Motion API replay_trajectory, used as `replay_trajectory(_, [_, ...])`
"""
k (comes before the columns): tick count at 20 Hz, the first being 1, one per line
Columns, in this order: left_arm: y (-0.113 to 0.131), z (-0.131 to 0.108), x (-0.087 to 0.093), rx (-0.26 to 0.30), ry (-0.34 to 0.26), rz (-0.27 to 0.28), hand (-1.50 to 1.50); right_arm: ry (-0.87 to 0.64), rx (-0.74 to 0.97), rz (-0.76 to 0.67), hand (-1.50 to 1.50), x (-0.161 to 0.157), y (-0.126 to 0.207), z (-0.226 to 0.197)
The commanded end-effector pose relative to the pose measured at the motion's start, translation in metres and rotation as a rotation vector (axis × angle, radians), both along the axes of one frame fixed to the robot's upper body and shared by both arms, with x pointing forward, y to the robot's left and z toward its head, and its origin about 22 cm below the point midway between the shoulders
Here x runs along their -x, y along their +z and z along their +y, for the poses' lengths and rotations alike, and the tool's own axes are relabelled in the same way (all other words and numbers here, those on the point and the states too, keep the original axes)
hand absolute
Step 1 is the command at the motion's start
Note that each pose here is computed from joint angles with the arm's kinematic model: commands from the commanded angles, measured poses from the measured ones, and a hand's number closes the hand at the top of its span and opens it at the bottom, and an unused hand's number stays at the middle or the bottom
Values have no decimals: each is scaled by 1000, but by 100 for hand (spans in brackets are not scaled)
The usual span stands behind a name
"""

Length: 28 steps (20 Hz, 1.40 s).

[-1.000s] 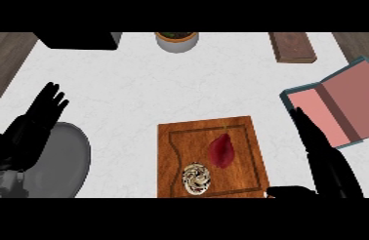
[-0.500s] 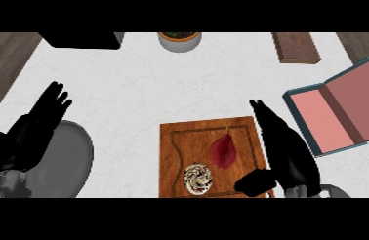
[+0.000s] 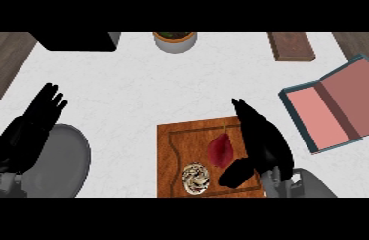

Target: Pick the pear from the cutting board and place it in the cardboard box

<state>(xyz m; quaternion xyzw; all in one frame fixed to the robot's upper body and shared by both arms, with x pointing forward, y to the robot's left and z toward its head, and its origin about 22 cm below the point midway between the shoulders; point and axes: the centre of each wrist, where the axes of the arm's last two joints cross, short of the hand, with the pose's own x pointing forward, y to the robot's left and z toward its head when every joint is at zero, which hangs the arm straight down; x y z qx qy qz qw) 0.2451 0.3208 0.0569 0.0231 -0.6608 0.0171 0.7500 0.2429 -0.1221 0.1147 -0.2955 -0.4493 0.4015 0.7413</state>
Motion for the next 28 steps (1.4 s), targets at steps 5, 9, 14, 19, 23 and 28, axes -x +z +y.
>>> replay_trajectory(5, [-5, 0, 8, -6, 9, 21, 0, -72, 92, 95, -150, -7, -13, 5])
replay_trajectory(9, [2, 1, -10, -15, 9, -1, 0, -64, 60, 67, -150, -9, -6, 22])
replay_trajectory(14, [-3, 11, -1, 7, 33, -7, 0, -39, 99, 48, -150, -18, -16, 22])
replay_trajectory(19, [-10, -15, -7, -4, -1, 0, 0, -54, 152, 66, -150, -13, -6, 34])
replay_trajectory(23, [-18, -2, 1, 9, 6, -5, 0, -51, 167, 110, -150, -29, -19, 43])
replay_trajectory(28, [1, 1, 11, 3, 20, -4, 0, -76, 176, 135, -150, -33, -30, 29])
